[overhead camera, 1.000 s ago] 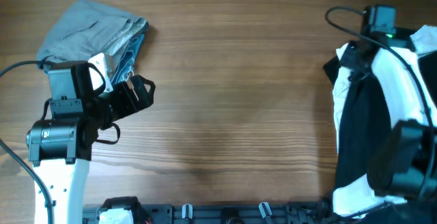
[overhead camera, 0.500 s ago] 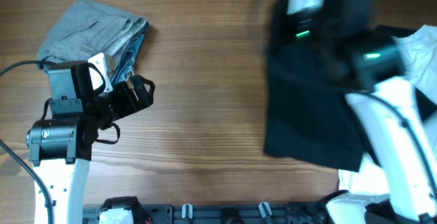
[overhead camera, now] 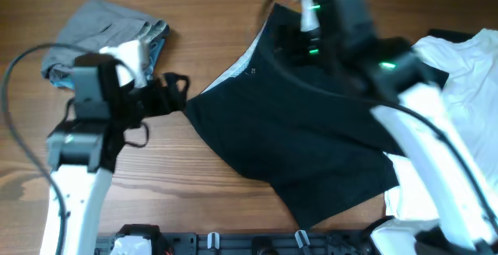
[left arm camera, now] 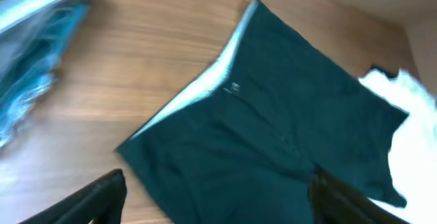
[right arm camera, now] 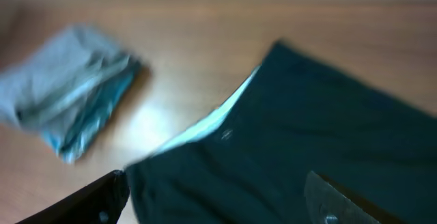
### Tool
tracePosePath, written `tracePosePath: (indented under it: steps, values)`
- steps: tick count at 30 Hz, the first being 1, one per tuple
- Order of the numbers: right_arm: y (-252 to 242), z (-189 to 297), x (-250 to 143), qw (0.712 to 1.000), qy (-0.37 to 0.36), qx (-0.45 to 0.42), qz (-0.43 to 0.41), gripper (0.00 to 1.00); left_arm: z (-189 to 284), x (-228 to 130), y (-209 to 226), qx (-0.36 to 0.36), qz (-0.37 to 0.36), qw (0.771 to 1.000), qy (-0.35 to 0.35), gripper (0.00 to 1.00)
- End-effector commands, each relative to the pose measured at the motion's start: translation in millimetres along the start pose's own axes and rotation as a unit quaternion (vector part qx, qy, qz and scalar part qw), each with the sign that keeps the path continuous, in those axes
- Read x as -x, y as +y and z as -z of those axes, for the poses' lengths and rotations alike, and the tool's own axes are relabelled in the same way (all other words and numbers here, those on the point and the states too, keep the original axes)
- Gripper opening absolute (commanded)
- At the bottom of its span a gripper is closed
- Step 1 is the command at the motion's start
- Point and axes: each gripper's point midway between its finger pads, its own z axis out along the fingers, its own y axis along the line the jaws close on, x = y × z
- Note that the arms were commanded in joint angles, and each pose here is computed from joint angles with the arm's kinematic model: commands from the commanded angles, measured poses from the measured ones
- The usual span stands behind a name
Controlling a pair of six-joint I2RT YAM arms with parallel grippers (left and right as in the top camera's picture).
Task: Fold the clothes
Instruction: 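Pull the black shorts leftward onto the open table with both grippers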
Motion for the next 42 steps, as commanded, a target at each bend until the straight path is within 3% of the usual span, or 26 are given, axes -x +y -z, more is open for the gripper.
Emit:
tracePosePath:
  steps: [1, 3, 7, 11, 13, 16, 17, 20, 22, 25, 27, 29, 31, 32, 33, 35, 36, 38, 42]
  values:
    - [-11.3, 55.3, 18.4, 0.998, -0.049, 0.019, -0.037, 0.87, -67.4, -7.9, -16.3, 0.025, -0.082, 0.996, 0.037, 0.8]
    - [-20.0, 69.5, 9.2, 0.998, -0.04, 0.01, -0.05, 0.87, -136.9, -20.5, -19.3, 0.038, -0.119, 0.99, 0.059, 0.81]
    - [-28.6, 71.0, -18.1, 0.998, 0.012, -0.01, -0.063, 0.87, -231.1, -62.6, 2.9, 0.046, -0.127, 0.985, 0.107, 0.83]
    - [-31.7, 71.5, -29.1, 0.997, 0.034, -0.018, -0.063, 0.88, -262.3, -95.8, 25.9, 0.062, -0.121, 0.98, 0.148, 0.76]
    - [-32.2, 71.4, -29.8, 0.997, 0.036, -0.019, -0.063, 0.88, -266.7, -106.4, 32.5, 0.069, -0.119, 0.977, 0.164, 0.6]
    - [-32.4, 70.5, -30.2, 0.997, 0.037, -0.02, -0.063, 0.88, -263.1, -113.3, 47.0, 0.098, -0.115, 0.972, 0.18, 0.08]
    - [-33.2, 68.4, -30.9, 0.997, 0.04, -0.023, -0.063, 0.89, -256.1, -111.1, 70.7, 0.153, -0.101, 0.966, 0.18, 0.04]
    - [-39.1, 56.5, -40.6, 0.995, 0.068, -0.041, -0.064, 0.89, -215.7, -91.9, 153.4, 0.318, -0.03, 0.934, 0.161, 0.04]
    - [-45.9, 45.5, -54.1, 0.989, 0.103, -0.065, -0.086, 0.89, -193.0, -79.0, 188.7, 0.351, 0.032, 0.924, 0.148, 0.04]
    - [-59.9, 19.7, -77.0, 0.974, 0.165, -0.114, -0.109, 0.89, -168.3, -55.8, 205.4, 0.289, 0.131, 0.94, 0.129, 0.04]
    - [-64.4, -1.8, -90.2, 0.964, 0.202, -0.131, -0.111, 0.89, -154.1, -41.3, 197.7, 0.259, 0.145, 0.948, 0.114, 0.04]
    - [-70.0, -21.3, -103.8, 0.954, 0.233, -0.148, -0.119, 0.91, -146.3, -30.2, 181.2, 0.232, 0.137, 0.958, 0.102, 0.11]
    - [-87.0, -49.0, -125.4, 0.936, 0.278, -0.174, -0.125, 0.9, -133.5, -16.3, 153.0, 0.19, 0.111, 0.971, 0.089, 0.26]
    - [-99.7, -64.9, -135.9, 0.927, 0.298, -0.186, -0.13, 0.72, -121.6, -8.3, 137.4, 0.176, 0.101, 0.976, 0.076, 0.35]
    - [-112.5, -81.1, -143.6, 0.921, 0.315, -0.19, -0.128, 0.62, -111.1, -2.8, 126.2, 0.169, 0.094, 0.979, 0.065, 0.4]
    - [-124.3, -115.8, -157.4, 0.917, 0.348, -0.149, -0.124, 0.4, -88.8, 6.0, 104.5, 0.154, 0.079, 0.984, 0.044, 0.47]
    - [-122.2, -127.6, -163.2, 0.916, 0.364, -0.115, -0.121, 0.24, -77.6, 8.6, 93.9, 0.147, 0.072, 0.986, 0.035, 0.5]
    - [-135.2, -157.4, -182.1, 0.904, 0.39, -0.103, -0.14, 0.04, -56.8, 10.3, 72.8, 0.133, 0.056, 0.989, 0.021, 0.56]
    - [-162.6, -193.9, -222.0, 0.874, 0.429, -0.13, -0.186, 0.04, -40.8, -2.7, 43.7, 0.112, 0.03, 0.993, 0.031, 0.67]
